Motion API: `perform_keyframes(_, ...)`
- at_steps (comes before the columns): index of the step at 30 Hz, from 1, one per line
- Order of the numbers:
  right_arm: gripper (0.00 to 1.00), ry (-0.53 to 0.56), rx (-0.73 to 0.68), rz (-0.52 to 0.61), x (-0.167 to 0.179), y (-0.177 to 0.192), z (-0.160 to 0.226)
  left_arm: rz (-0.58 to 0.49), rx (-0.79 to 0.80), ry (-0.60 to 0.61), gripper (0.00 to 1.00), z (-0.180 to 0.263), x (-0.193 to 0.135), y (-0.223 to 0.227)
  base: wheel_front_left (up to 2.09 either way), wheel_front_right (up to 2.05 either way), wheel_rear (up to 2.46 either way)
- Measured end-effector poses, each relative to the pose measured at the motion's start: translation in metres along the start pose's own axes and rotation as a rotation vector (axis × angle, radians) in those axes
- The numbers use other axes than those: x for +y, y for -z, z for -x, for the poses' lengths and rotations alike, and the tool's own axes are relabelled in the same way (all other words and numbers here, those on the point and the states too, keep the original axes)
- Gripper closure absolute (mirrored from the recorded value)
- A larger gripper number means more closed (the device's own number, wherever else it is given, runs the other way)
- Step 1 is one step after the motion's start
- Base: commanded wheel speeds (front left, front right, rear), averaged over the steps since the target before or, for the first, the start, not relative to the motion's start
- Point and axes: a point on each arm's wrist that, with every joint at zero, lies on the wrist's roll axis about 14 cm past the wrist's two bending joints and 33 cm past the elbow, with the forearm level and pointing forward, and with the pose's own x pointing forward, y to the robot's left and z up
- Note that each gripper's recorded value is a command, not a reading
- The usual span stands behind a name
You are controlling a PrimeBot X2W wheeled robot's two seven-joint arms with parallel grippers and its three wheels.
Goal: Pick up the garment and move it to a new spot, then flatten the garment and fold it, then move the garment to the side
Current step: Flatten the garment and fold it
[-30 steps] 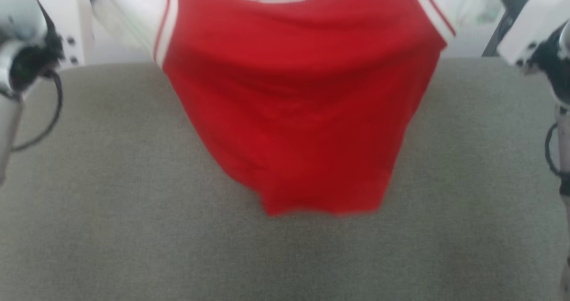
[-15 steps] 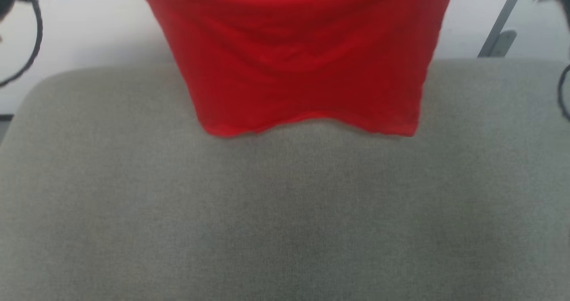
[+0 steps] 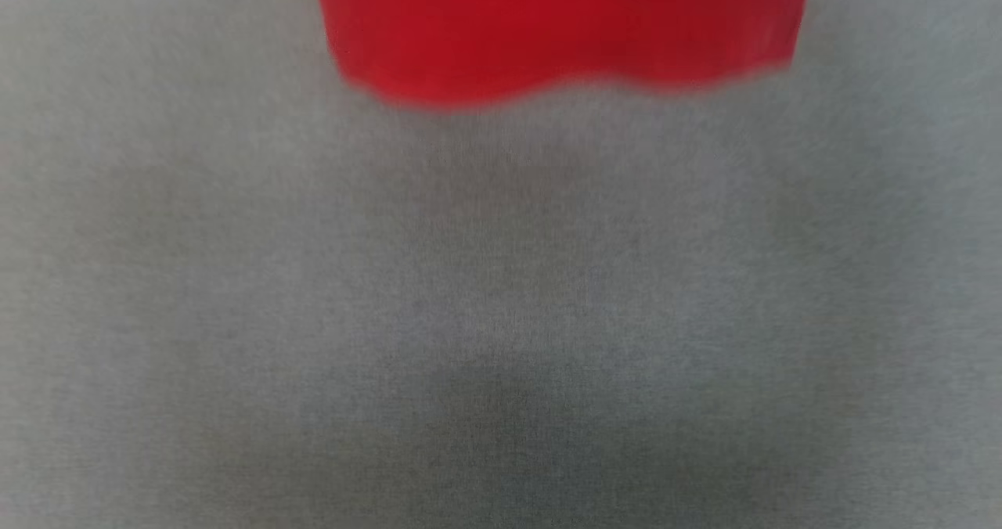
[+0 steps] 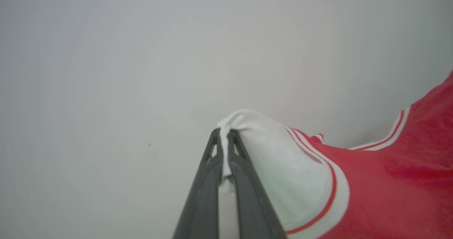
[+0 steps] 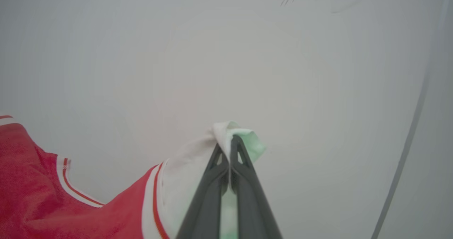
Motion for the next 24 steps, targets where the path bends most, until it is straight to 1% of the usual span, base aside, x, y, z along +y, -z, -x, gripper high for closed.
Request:
perform_keyframes(3,1.00,0.015,-0.119,0.058,-0.009,0.013,-0.020,-0.017,-0.095,-0.021,1.00,-0.029,-0.002,0.003,0.00,0.00,0.00)
perform_keyframes(7,1.00,0.012,-0.119,0.130,-0.011,0.041,-0.033,-0.042,-0.237,-0.051,1.00,-0.047,-0.003,0.001,0.00,0.00,0.00)
perform_keyframes(9,1.00,-0.005,-0.124,0.181,-0.008,0.048,-0.038,-0.045,-0.254,-0.040,1.00,-0.053,-0.007,0.010,0.00,0.00,0.00)
perform_keyframes(11,1.00,-0.029,-0.111,0.204,0.001,0.063,-0.038,-0.045,-0.234,-0.022,1.00,-0.055,-0.010,0.029,0.00,0.00,0.00)
perform_keyframes(14,1.00,-0.067,-0.004,0.188,0.015,0.111,-0.025,-0.047,-0.166,-0.030,1.00,-0.051,-0.003,0.060,0.00,0.00,0.00)
perform_keyframes(16,1.00,-0.073,0.075,0.143,0.019,0.139,-0.011,-0.049,-0.102,-0.012,1.00,-0.044,-0.004,0.084,0.00,0.00,0.00)
perform_keyframes(18,1.00,-0.090,0.131,0.117,0.024,0.155,0.003,-0.036,-0.034,0.012,1.00,-0.034,-0.009,0.108,0.00,0.00,0.00)
perform_keyframes(20,1.00,-0.089,0.196,0.065,0.027,0.173,0.021,-0.020,0.021,0.020,1.00,-0.022,-0.011,0.125,0.00,0.00,0.00)
perform_keyframes(22,1.00,-0.103,0.248,0.031,0.032,0.186,0.040,0.009,0.071,0.029,1.00,-0.008,-0.013,0.142,0.00,0.00,0.00)
perform_keyframes(24,1.00,-0.115,0.286,-0.021,0.040,0.190,0.057,0.020,0.138,0.047,1.00,0.011,-0.018,0.163,0.00,0.00,0.00)
